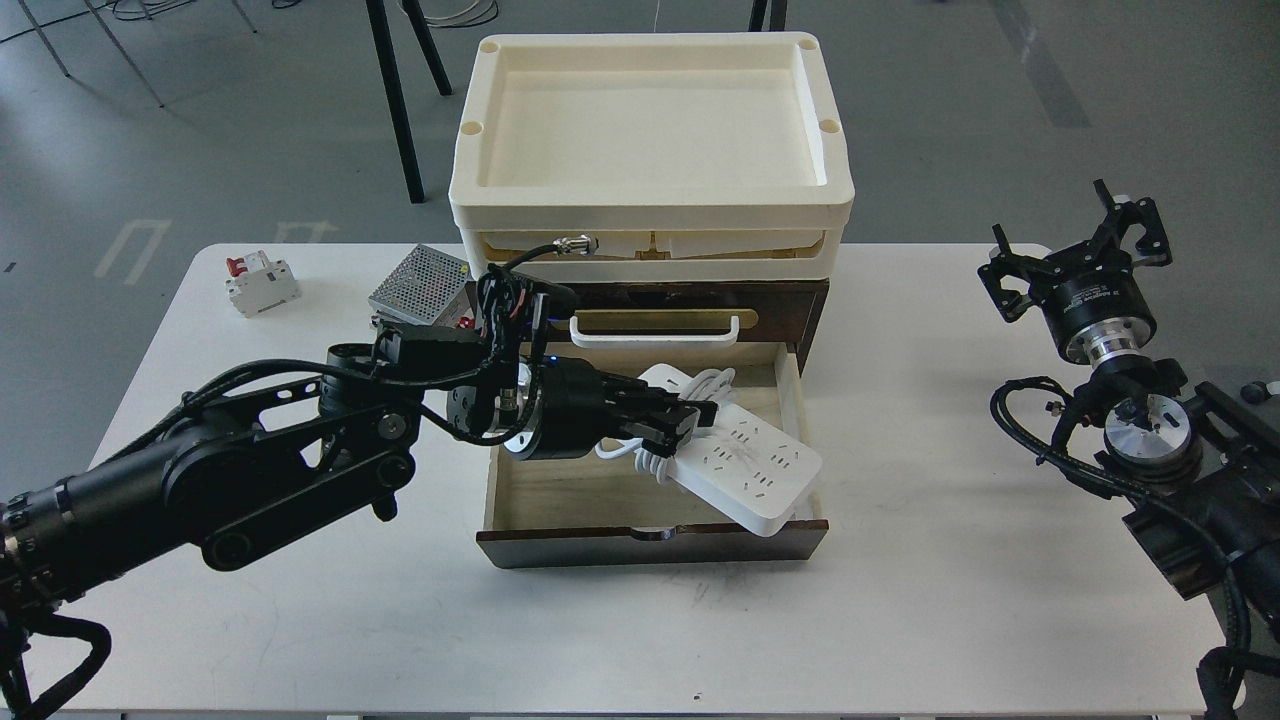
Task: Put charging cable into cabinet
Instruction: 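Lower the held power strip into the open wooden drawer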
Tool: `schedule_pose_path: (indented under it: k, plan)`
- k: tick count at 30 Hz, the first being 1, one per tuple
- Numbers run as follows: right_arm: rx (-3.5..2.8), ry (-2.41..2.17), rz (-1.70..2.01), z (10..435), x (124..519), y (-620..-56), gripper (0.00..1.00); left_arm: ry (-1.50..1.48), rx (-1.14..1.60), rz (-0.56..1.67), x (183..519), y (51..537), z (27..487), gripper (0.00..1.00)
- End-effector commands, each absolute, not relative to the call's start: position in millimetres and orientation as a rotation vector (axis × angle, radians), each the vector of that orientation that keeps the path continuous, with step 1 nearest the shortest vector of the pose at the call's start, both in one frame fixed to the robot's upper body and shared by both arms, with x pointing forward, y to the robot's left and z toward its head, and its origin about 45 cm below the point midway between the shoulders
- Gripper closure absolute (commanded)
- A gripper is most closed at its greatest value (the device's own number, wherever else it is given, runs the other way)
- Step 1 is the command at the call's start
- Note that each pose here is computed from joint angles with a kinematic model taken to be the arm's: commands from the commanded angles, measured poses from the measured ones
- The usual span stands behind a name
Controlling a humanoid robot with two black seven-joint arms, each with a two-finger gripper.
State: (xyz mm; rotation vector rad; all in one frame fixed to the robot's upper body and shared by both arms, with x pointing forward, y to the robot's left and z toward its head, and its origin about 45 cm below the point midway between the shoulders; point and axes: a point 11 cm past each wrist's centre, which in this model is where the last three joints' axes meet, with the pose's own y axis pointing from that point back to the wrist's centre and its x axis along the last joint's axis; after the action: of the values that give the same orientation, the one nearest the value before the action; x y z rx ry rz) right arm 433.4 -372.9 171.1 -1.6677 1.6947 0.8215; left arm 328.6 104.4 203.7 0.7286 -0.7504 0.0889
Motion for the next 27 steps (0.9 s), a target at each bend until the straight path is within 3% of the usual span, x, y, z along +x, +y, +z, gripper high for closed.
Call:
schedule_pose_path:
  k: [1,10,16,22,27]
  plan:
    - [-1.673,1.696,0.822,170,433,-372,0.00,-0.711,0.800,0.135,345,124,189,0.92]
    - [-1.670,1.698,0.824,169,432,-373,0.00,-0.677,0.858,0.162,353,142,177,0.86]
    - [-1.673,1.699,0.823,169,432,-373,0.00,-0.678,0.877,0.171,354,141,177,0.45]
    - [-1.675,1.697,0.823,169,432,-372,0.00,-0.681,0.822,0.178,354,138,189,0.23]
    - [-1.678,1.696,0.824,169,432,-372,0.00,-0.629,0.505,0.236,355,118,247,0.08]
